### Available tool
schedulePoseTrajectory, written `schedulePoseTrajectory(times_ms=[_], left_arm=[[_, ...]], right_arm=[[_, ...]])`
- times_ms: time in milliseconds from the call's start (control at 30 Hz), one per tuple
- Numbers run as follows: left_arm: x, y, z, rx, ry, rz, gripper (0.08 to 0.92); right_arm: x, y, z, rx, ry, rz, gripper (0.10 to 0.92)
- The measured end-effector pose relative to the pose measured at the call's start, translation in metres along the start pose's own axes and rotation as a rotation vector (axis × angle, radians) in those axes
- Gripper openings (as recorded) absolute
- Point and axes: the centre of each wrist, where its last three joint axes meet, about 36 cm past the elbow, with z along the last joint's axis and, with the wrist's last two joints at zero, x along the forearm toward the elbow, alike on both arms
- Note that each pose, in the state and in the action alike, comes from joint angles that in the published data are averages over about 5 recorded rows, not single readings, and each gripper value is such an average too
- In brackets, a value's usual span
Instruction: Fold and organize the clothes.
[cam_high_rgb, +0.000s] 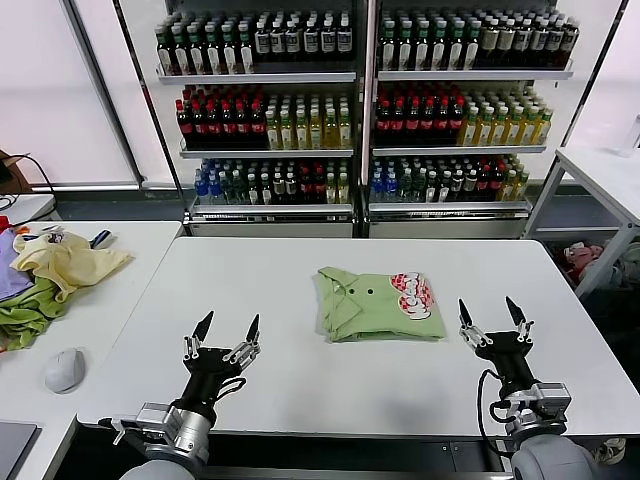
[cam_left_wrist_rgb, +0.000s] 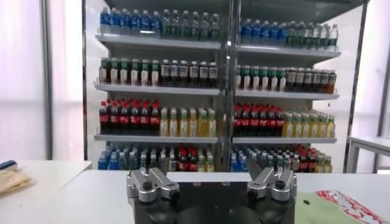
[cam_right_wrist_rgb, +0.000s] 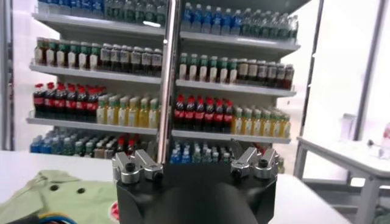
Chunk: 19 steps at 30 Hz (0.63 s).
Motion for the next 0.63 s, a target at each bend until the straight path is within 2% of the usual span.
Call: schedulePoseTrajectory(times_ms=[633], left_arm=[[0.0043,-0.0002,-0.0077,0.010,-0.026,0.033,0.823]], right_arm=[[0.0090,0.0011,-0.0058,0.036,-0.039,0.050,0.823]])
